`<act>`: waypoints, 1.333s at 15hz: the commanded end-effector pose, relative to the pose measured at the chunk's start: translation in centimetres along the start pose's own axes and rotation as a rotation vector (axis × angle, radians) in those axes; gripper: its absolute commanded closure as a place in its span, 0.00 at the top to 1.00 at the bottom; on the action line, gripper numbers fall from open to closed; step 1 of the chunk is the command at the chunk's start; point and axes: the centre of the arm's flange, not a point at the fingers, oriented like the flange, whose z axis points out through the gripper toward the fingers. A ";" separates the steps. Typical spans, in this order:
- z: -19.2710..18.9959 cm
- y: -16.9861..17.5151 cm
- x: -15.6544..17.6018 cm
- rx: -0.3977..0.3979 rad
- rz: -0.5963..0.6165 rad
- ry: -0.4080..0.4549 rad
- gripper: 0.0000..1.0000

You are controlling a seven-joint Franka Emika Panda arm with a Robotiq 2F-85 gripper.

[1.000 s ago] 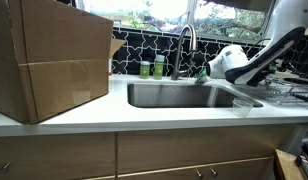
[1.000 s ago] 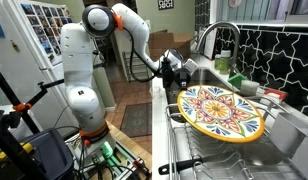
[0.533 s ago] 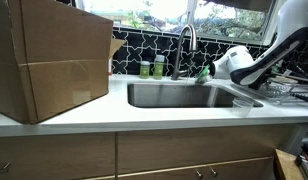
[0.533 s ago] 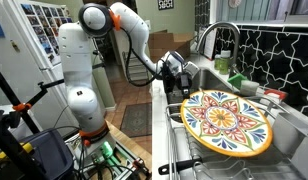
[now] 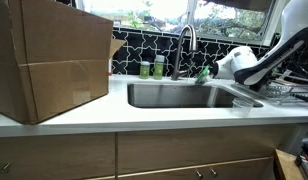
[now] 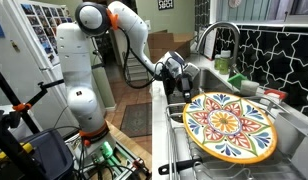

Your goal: Rinse the plate in the sink and put it on the dish rack

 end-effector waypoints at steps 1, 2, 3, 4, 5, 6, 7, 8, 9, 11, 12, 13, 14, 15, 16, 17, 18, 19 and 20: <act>1.3 0.8 -0.8 0.020 0.022 0.026 0.36; 1.2 1.2 -0.7 0.022 0.025 0.025 0.43; 1.0 1.9 -0.9 0.029 0.031 0.027 0.51; 0.9 2.5 -1.1 0.033 0.036 0.025 0.57; 0.9 2.9 -1.1 0.035 0.041 0.029 0.66; 0.8 3.3 -1.2 0.038 0.043 0.030 0.73; 0.8 3.5 -1.2 0.040 0.043 0.029 0.80; 0.8 3.8 -1.2 0.043 0.046 0.029 0.88; 0.7 3.9 -1.1 0.043 0.048 0.030 0.95; 0.7 4.4 -1.1 0.045 0.053 0.032 1.00; 0.6 4.7 -1.2 0.051 0.053 0.037 1.00; 0.5 5.0 -1.3 0.057 0.049 0.044 1.00; 0.2 5.1 -1.5 0.062 0.031 0.045 1.00; 0.0 5.2 -1.6 0.057 0.021 0.046 1.00; -0.3 5.3 -1.8 0.053 0.008 0.048 1.00; -0.5 5.3 -2.0 0.053 -0.004 0.055 1.00; -0.7 5.4 -2.1 0.047 -0.015 0.053 1.00; -0.8 5.4 -2.2 0.048 -0.023 0.059 1.00; -0.9 5.3 -2.3 0.047 -0.030 0.059 1.00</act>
